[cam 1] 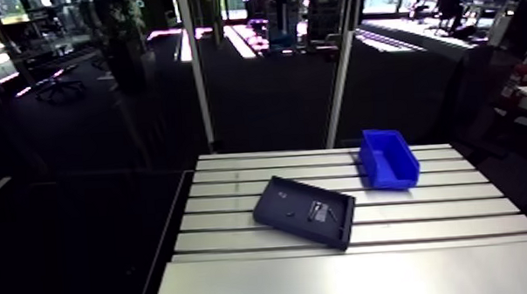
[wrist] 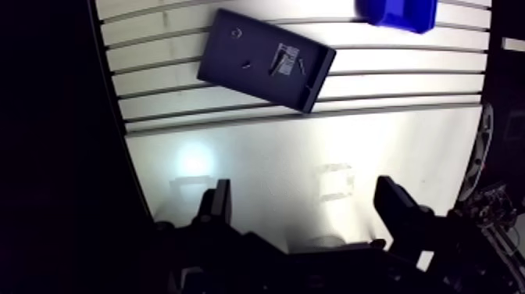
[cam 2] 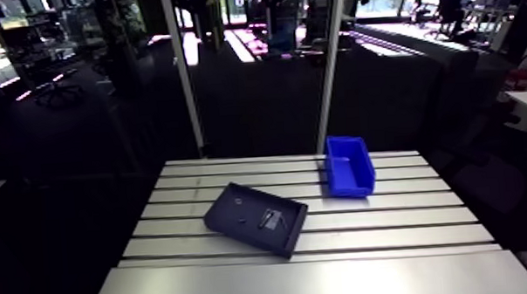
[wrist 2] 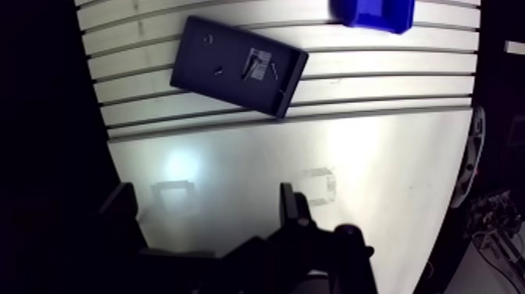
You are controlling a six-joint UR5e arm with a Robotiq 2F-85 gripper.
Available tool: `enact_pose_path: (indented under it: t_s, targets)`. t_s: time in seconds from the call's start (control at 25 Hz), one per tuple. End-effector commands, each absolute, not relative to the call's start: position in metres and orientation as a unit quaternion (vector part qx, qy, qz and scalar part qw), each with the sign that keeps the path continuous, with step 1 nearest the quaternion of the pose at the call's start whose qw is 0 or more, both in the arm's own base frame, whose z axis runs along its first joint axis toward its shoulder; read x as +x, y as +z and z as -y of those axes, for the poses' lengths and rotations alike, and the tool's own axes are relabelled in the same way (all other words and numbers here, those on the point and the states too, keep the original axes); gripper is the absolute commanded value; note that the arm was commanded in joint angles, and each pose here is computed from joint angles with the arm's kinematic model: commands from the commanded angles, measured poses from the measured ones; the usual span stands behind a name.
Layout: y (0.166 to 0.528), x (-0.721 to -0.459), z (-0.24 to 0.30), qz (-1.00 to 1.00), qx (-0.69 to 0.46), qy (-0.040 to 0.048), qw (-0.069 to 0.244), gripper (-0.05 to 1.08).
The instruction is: Pick up the M10 bolt from the tray and put it into the blue bin.
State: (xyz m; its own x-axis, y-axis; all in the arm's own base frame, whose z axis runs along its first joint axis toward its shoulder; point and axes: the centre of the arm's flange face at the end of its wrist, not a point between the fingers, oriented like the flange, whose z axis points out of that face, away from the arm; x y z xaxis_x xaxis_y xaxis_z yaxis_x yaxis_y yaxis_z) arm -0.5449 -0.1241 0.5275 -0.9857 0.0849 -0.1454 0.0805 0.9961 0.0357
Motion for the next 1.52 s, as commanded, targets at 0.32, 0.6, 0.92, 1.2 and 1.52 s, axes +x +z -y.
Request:
enact_pose_path:
  t_s: [0.32, 0.6, 0.92, 1.2, 1.52]
  targets:
    - [0.525, -0.535, 0.129, -0.995, 0.069, -0.0022, 0.075, 0.01]
    - [0.504, -0.538, 0.128, -0.995, 0.085, -0.0014, 0.060, 0.01]
    - [0.467, -0.530, 0.123, -0.992, 0.127, -0.0041, 0.023, 0.01]
    - [0.421, -0.520, 0.112, -0.986, 0.162, 0.0005, 0.040, 0.01]
    - [0.376, -0.508, 0.096, -0.981, 0.184, 0.0004, 0.057, 0.01]
